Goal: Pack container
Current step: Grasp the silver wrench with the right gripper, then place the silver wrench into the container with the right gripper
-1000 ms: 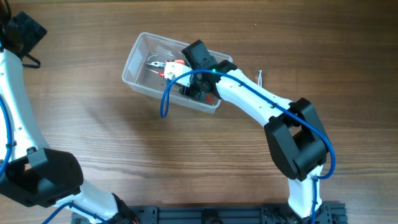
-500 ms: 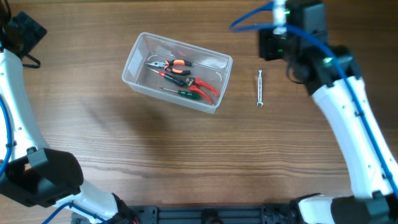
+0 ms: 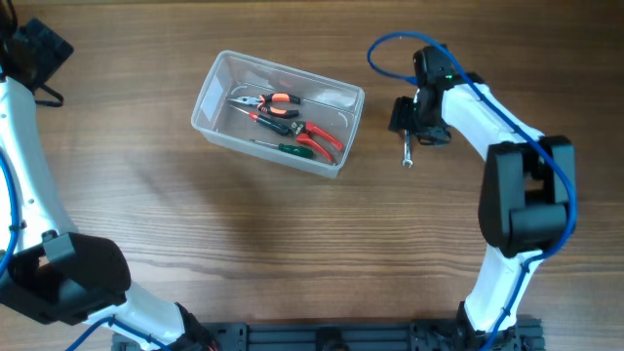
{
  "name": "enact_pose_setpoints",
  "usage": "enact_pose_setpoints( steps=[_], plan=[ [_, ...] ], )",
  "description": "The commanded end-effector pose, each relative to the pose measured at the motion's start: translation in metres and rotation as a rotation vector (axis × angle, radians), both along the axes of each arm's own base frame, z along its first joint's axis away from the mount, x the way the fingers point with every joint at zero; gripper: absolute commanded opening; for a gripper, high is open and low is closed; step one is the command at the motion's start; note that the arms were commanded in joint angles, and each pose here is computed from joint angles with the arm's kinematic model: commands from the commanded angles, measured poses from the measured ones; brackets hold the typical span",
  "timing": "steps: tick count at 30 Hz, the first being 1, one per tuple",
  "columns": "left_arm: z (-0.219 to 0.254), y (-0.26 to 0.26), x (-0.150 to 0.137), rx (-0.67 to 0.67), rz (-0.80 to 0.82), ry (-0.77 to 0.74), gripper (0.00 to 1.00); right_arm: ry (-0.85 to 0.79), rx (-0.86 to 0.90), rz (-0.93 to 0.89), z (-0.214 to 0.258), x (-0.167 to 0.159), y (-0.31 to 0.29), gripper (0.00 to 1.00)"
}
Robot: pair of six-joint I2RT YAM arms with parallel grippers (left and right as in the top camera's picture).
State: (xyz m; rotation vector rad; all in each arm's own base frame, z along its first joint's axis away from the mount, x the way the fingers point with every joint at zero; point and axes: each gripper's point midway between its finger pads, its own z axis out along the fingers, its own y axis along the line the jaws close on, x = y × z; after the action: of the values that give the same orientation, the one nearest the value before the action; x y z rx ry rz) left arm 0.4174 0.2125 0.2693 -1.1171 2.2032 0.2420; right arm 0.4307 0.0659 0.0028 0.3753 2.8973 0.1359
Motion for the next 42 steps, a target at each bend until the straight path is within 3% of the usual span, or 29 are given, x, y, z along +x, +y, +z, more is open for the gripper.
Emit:
enact_pose_setpoints(
  steps=[1,3,11,17,19,24,27,29,32,36,42],
  plan=[
    [0.001,0.005,0.000,0.015,0.007,0.004,1.00,0.034,0.011,0.017,-0.026,-0.002,-0.001,0.58],
    [0.001,0.005,0.000,0.015,0.007,0.003,1.00,0.025,0.010,0.026,-0.026,0.000,-0.001,0.38],
    [0.001,0.005,0.000,0.015,0.007,0.004,1.00,0.046,-0.008,0.026,-0.027,-0.005,-0.004,0.06],
    [0.001,0.005,0.000,0.015,0.007,0.004,1.00,0.050,-0.030,0.048,-0.007,-0.001,-0.007,0.04],
    [0.001,0.005,0.000,0.015,0.007,0.004,1.00,-0.009,-0.030,0.050,0.028,0.015,-0.005,0.04],
    [0.001,0.005,0.000,0.015,0.007,0.004,1.00,-0.298,-0.019,0.162,0.177,0.054,0.014,0.04],
    [0.001,0.005,0.000,0.015,0.007,0.004,1.00,-0.515,-0.007,0.364,0.267,0.050,0.058,0.04],
    [0.001,0.005,0.000,0.015,0.007,0.003,1.00,-0.600,-0.019,0.506,0.293,0.037,0.096,0.04],
    [0.001,0.005,0.000,0.015,0.007,0.004,1.00,-0.601,-0.034,0.712,0.284,0.017,0.151,0.05],
    [0.001,0.005,0.000,0.015,0.007,0.004,1.00,-0.507,-0.027,1.060,0.222,-0.011,0.221,0.04],
    [0.001,0.005,0.000,0.015,0.007,0.003,1.00,-0.474,-0.135,1.493,0.121,-0.003,0.275,0.04]
  ],
)
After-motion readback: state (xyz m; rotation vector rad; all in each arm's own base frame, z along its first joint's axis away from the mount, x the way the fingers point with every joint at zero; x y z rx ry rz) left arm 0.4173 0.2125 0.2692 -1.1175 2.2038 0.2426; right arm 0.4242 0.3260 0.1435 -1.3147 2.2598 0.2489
